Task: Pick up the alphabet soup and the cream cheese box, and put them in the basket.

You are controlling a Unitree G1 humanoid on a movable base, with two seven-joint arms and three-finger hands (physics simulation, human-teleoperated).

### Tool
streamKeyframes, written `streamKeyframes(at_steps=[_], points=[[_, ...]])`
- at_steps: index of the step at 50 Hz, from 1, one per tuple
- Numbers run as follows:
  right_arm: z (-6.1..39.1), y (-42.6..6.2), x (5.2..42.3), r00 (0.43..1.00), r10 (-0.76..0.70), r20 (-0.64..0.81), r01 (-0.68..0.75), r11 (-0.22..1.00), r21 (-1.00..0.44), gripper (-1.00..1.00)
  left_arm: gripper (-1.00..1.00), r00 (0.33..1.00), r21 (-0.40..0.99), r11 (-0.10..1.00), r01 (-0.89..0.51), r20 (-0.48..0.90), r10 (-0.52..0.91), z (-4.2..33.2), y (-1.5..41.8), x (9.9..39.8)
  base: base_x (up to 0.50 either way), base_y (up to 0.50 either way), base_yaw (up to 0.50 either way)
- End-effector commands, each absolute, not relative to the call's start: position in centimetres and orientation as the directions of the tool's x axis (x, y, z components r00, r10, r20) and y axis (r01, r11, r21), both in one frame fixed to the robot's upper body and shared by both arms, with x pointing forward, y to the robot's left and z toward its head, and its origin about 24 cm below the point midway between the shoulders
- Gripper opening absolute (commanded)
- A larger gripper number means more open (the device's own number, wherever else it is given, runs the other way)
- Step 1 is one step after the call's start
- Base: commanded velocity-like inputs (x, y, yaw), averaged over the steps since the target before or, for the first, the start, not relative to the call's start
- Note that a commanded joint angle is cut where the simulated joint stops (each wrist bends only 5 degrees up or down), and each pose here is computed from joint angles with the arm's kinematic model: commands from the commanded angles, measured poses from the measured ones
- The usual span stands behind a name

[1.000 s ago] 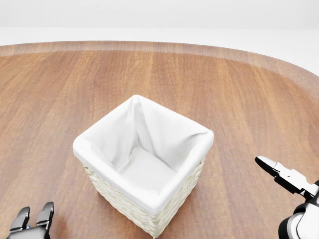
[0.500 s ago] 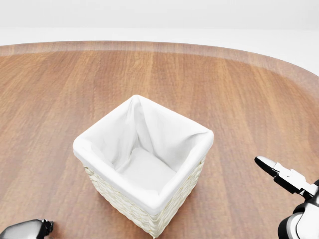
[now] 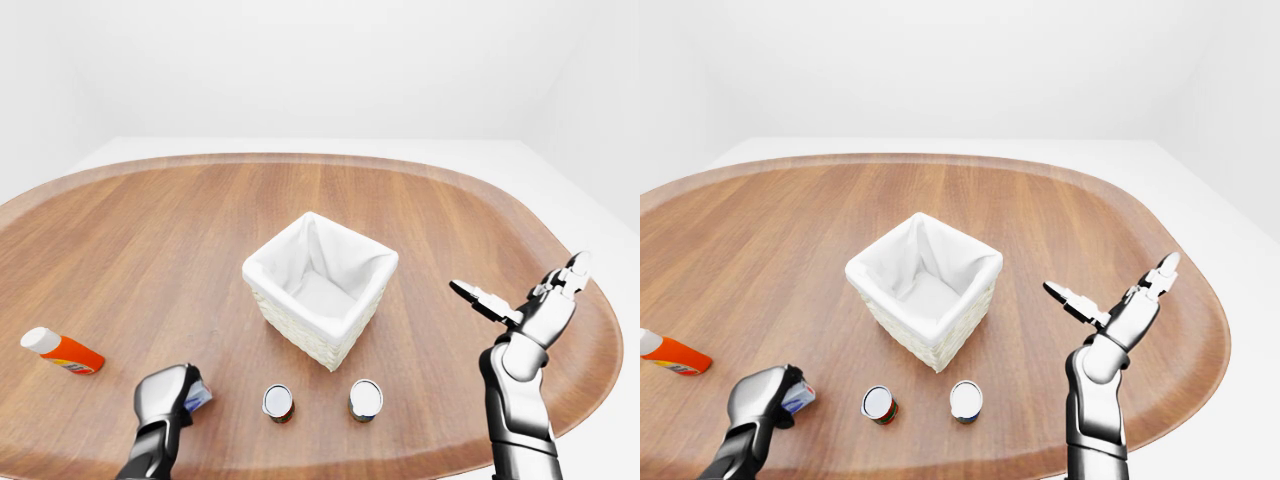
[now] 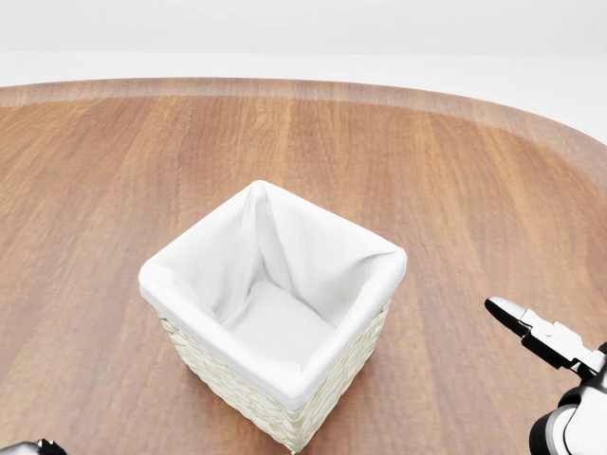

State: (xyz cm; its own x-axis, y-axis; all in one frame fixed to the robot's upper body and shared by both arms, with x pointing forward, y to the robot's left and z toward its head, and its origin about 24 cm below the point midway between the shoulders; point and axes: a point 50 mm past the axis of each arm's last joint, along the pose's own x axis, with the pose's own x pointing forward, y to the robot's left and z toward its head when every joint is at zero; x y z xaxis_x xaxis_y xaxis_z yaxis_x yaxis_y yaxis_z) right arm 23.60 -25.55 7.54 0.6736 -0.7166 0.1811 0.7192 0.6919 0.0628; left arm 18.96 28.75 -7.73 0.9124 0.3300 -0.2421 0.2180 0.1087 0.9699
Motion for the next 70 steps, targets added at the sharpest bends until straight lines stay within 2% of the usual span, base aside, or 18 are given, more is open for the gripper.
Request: streamKeyframes(at_steps=[1,14,22,30,35,51,61,63,70], points=[[7.5,-25.5,23.6,0.674,-0.717,0.181,0.719,0.692,0.062,1.0,-1.0,0.933,0.995,0.014,0.095,-0.094,0.348,-5.1,29.5,17.7,0.0,0.0,0.0],[7.5,-25.5,23.6,0.674,-0.717,0.18,0.719,0.692,0.062,1.0,-1.0,0.937,0.992,-0.05,-0.114,0.124,0.328,-1.0,28.7,18.1,0.0,0.0,0.0],[7.5,-25.5,23.6,0.674,-0.717,0.18,0.719,0.692,0.062,1.0,-1.0,0.908,0.961,-0.095,-0.259,0.275,0.317,2.2,28.4,18.3,0.0,0.0,0.0],[7.5,-25.5,23.6,0.674,-0.716,0.18,0.719,0.692,0.061,1.0,-1.0,0.84,0.879,-0.145,-0.455,0.477,0.257,7.0,27.3,18.6,0.0,0.0,0.0],[7.4,-25.5,23.6,0.674,-0.717,0.178,0.719,0.692,0.061,1.0,-1.0,0.728,0.761,-0.179,-0.624,0.649,0.221,11.5,26.9,18.9,0.0,0.0,0.0],[7.5,-25.6,23.6,0.673,-0.718,0.177,0.719,0.691,0.069,1.0,-1.0,0.677,0.688,-0.134,-0.713,0.725,0.126,20.0,23.2,20.8,0.0,0.0,0.0],[7.5,-25.6,23.6,0.672,-0.719,0.177,0.72,0.69,0.071,1.0,-1.0,0.654,0.66,-0.103,-0.745,0.752,0.085,23.0,20.8,22.2,0.0,0.0,0.0],[7.5,-25.6,23.6,0.672,-0.719,0.177,0.72,0.69,0.072,1.0,-1.0,0.628,0.631,-0.1,-0.769,0.776,0.059,23.8,20.0,22.6,0.0,0.0,0.0],[7.6,-25.6,23.5,0.67,-0.72,0.18,0.721,0.689,0.072,1.0,-1.0,0.601,0.6,-0.072,-0.797,0.799,0.01,26.0,17.7,23.7,0.0,0.0,0.0]])
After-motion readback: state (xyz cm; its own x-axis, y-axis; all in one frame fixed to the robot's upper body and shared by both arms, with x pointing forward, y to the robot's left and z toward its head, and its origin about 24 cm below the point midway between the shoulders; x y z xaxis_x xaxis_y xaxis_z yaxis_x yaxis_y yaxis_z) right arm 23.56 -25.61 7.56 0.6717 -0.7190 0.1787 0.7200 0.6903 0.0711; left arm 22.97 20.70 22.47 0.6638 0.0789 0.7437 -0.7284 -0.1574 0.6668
